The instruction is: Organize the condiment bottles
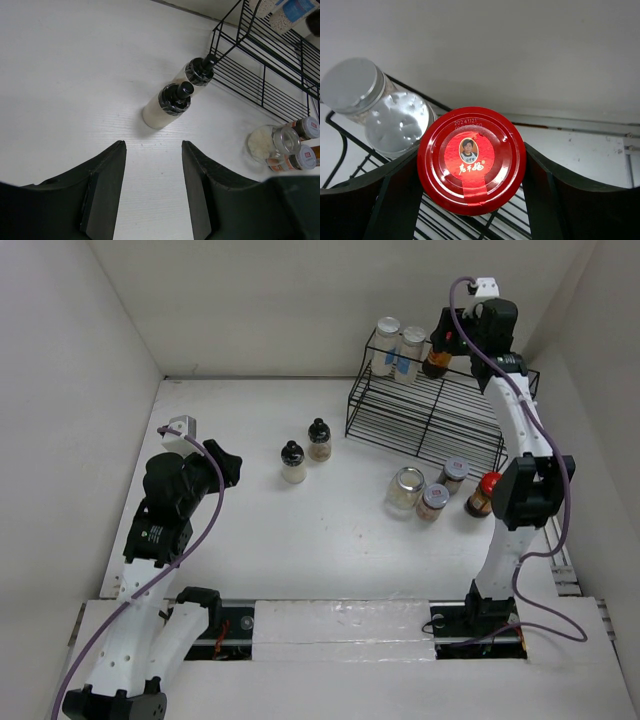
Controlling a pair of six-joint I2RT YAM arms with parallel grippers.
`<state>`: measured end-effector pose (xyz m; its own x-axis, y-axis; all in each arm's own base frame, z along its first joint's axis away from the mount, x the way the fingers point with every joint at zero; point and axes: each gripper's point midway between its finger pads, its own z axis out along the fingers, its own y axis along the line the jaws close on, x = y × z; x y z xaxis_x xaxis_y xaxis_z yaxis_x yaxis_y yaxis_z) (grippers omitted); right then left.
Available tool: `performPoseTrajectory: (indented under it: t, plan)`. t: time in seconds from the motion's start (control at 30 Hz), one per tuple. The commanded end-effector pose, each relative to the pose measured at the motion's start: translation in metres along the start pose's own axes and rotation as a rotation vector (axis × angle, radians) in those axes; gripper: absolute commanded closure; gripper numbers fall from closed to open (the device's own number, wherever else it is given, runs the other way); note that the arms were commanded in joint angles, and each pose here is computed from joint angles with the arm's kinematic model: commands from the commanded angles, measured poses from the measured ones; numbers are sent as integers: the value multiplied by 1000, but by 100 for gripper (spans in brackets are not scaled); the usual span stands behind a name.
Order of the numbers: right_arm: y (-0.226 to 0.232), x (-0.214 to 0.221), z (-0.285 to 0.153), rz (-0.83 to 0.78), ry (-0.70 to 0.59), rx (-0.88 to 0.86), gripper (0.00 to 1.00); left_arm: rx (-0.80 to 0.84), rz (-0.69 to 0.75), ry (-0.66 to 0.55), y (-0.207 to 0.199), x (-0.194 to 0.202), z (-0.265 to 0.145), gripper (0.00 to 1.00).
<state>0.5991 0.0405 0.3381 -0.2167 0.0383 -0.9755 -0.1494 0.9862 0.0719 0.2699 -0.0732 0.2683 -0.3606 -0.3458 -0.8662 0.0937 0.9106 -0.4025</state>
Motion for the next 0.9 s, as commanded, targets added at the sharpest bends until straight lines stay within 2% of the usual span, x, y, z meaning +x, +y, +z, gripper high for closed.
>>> performPoseTrajectory:
  t: [0.0, 0.07, 0.2, 0.23, 0.27, 0.3, 0.43, 0.6, 0.7, 0.8, 0.83, 0.87]
  plan:
    - [18, -41, 2, -32, -164, -23, 54, 13, 12, -33, -2, -8, 1, 56]
    - [14, -24, 8, -28, -132, -11, 52, 13, 12, -33, -2, -8, 1, 56]
    - [15, -27, 6, -28, -141, 10, 44, 13, 12, -33, -2, -8, 1, 56]
    - [13, -27, 6, -27, -142, 20, 41, 13, 12, -33, -2, -8, 1, 56]
    - [13, -25, 2, -27, -138, 21, 29, 13, 12, -33, -2, -8, 1, 56]
    - [13, -25, 2, -27, -137, 21, 29, 13, 12, -33, -2, -8, 1, 56]
    - [15, -52, -19, -39, -188, 30, 12, 22, 12, -29, -3, -7, 1, 56]
    - [12, -91, -65, -42, -271, 59, 11, 25, 13, -38, -4, -8, -1, 56]
    - [0, -97, -95, -23, -289, 128, 11, 25, 13, -38, -4, -8, -1, 56]
    - [-22, -74, -144, 48, -296, 281, 15, 30, 14, -47, -5, -10, -4, 56]
    - [-32, -48, -170, 80, -277, 331, 16, 33, 15, -56, -6, -12, -6, 56]
    - [-34, -30, -183, 147, -274, 353, 22, 33, 15, -56, -6, -12, -6, 56]
